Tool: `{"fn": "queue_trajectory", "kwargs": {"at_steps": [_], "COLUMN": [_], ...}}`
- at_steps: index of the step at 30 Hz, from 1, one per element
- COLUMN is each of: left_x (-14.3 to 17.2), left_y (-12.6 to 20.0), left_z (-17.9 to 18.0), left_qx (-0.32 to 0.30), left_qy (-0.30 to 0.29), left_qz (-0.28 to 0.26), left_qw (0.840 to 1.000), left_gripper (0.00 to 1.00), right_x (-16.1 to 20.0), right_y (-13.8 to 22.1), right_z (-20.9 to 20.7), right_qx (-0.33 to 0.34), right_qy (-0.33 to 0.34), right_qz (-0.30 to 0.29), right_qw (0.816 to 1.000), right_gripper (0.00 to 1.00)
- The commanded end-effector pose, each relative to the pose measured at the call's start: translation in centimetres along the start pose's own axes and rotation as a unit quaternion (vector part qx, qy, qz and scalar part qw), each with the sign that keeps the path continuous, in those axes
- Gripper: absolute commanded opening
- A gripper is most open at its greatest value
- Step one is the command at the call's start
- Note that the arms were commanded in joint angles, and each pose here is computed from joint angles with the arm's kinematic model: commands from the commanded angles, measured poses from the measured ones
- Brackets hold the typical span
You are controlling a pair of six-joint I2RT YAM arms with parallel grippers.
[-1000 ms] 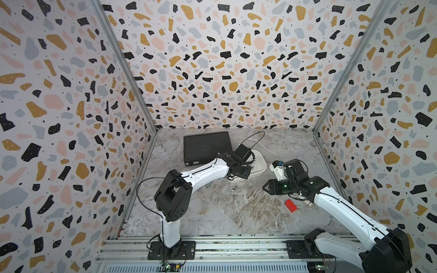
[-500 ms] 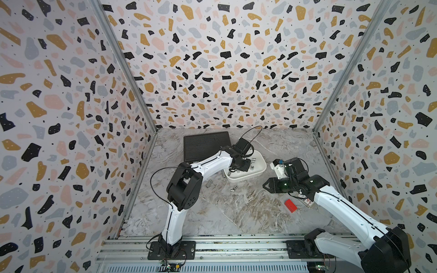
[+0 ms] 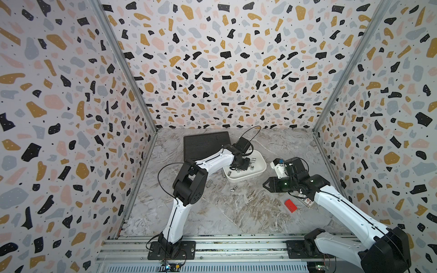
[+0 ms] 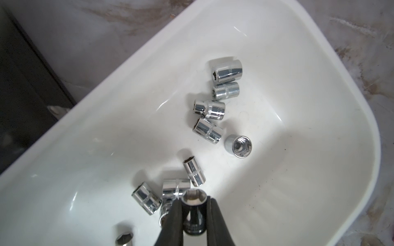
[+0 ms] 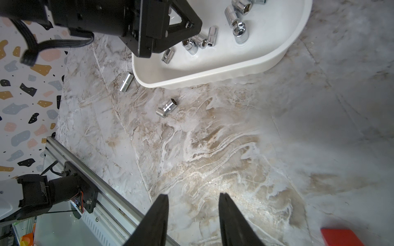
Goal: Put the socket on the desktop into the storage box
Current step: Place the socket head in the storage box.
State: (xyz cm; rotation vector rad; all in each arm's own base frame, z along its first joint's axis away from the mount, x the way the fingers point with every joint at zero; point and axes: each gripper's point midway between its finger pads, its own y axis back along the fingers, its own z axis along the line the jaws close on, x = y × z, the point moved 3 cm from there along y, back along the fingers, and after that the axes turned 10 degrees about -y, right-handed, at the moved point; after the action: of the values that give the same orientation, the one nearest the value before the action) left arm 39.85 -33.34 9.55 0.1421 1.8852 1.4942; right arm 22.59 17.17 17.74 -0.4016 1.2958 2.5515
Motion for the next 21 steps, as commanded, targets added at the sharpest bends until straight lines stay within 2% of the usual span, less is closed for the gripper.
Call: {"fn": "queue_trajectory", "kwargs": {"at_steps": [1, 4, 11, 15, 21], "left_x": [-0.5, -0.4, -0.5, -0.9, -1.2], "left_y": [-0.3, -0.5, 0.1, 1.0, 2.5], "left_z": [0.8, 0.9, 0.9, 0.8, 0.6], "left_qx": [-0.011, -0.012, -0.011, -0.010, -0.004], "left_qy": [-0.003, -0.002, 0.002, 0.001, 0.005], "left_qz": [-0.001, 0.002, -0.005, -0.014, -0.030], "left_qw": [1.000, 1.000, 1.000, 1.000, 1.000], "left_gripper": [0.07, 0.13, 0.36, 0.41, 0.41], "right_x": [-0.9, -0.9, -0.8, -0.8, -0.7], "right_y": [0.9, 0.9, 0.8, 0.9, 0.9], "right_z": [0.8, 0.7, 0.7, 0.7, 0.7], "right_qx": [-0.009, -0.008, -0.009, -0.008, -0.009], "right_qy": [0.005, 0.004, 0.003, 0.002, -0.001], "right_qz": [-0.018, -0.018, -0.017, -0.018, -0.018], "right_qw": [1.000, 1.000, 1.000, 1.000, 1.000], "right_gripper": [0.44, 0.44, 0.44, 0.44, 0.44]}}
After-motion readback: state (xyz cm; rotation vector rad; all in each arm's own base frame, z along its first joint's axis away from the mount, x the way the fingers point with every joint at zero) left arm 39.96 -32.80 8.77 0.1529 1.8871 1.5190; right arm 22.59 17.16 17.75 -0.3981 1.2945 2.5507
